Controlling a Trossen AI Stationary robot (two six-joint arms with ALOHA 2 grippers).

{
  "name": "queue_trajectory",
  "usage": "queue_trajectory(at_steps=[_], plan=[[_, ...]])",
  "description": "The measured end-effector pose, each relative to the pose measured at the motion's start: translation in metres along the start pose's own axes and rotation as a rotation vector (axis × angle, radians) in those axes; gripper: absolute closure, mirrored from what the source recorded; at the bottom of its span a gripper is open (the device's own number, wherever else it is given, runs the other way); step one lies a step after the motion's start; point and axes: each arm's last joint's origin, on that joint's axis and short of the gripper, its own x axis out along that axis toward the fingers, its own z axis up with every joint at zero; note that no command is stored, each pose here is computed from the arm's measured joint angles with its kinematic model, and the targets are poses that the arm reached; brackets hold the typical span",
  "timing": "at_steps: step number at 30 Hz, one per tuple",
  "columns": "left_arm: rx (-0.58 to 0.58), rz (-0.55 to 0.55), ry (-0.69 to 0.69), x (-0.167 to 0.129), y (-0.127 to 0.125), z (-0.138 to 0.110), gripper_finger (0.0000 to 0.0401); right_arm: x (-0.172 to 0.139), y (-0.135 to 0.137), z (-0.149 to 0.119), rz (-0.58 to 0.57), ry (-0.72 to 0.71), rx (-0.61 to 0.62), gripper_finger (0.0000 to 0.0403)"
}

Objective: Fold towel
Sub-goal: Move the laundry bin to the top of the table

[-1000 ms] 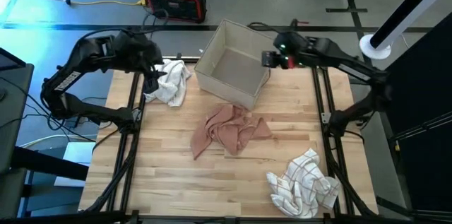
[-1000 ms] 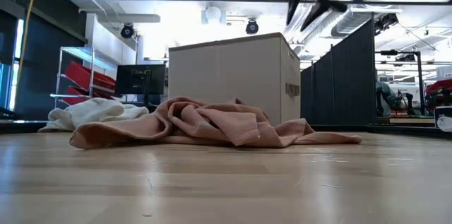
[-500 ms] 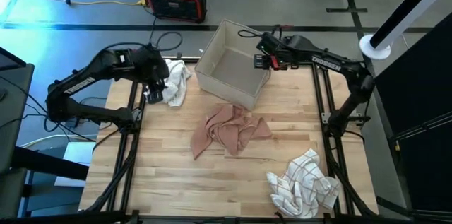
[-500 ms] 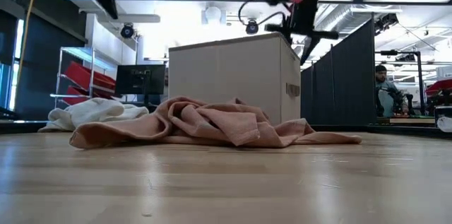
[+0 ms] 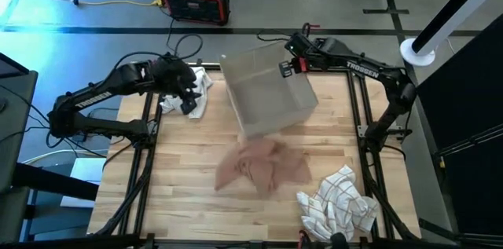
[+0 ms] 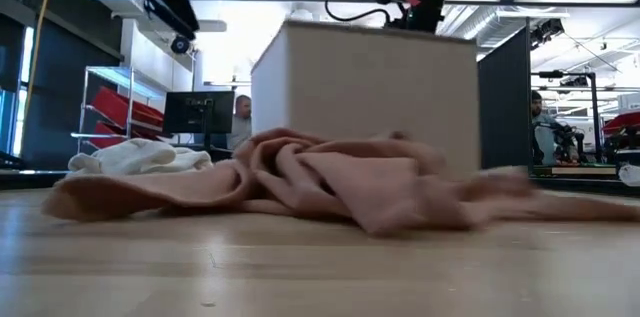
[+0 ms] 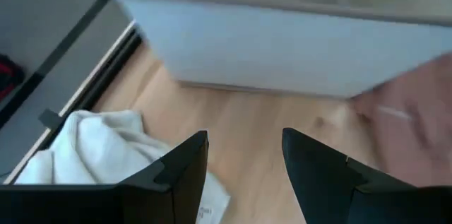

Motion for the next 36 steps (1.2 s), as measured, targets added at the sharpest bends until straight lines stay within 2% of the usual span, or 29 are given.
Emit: queue_trajectory(at_steps=[3,7,13,17,24,28,36], plan=[[-0.054,0.047,-0.059,0.010,0.001,0.001,0.0227,0.006,-0.009,0.011,-0.006,-0.043,0.074,0.0402],[-0.121,0.085,-0.044,0.021,0.001,-0.003,0.0227,0.011,-0.020,0.023,-0.014,-0.108,0.159,0.0402],[-0.186,0.085,0.014,0.035,-0.001,-0.017,0.0227,-0.003,-0.010,0.037,0.158,-0.245,0.175,0.0402],[-0.215,0.085,0.035,0.041,-0.004,-0.024,0.0227,-0.010,-0.006,0.034,0.125,-0.273,0.243,0.0403],[-0.159,0.090,0.035,0.045,-0.013,-0.029,0.0227,0.012,-0.011,0.031,-0.039,-0.248,0.343,0.0403],[-0.143,0.093,0.024,0.045,-0.016,-0.028,0.0227,0.024,-0.012,0.036,-0.028,-0.252,0.419,0.0403],[-0.092,0.075,0.033,0.044,-0.022,-0.030,0.0227,0.040,-0.006,0.033,-0.010,-0.196,0.436,0.0403]])
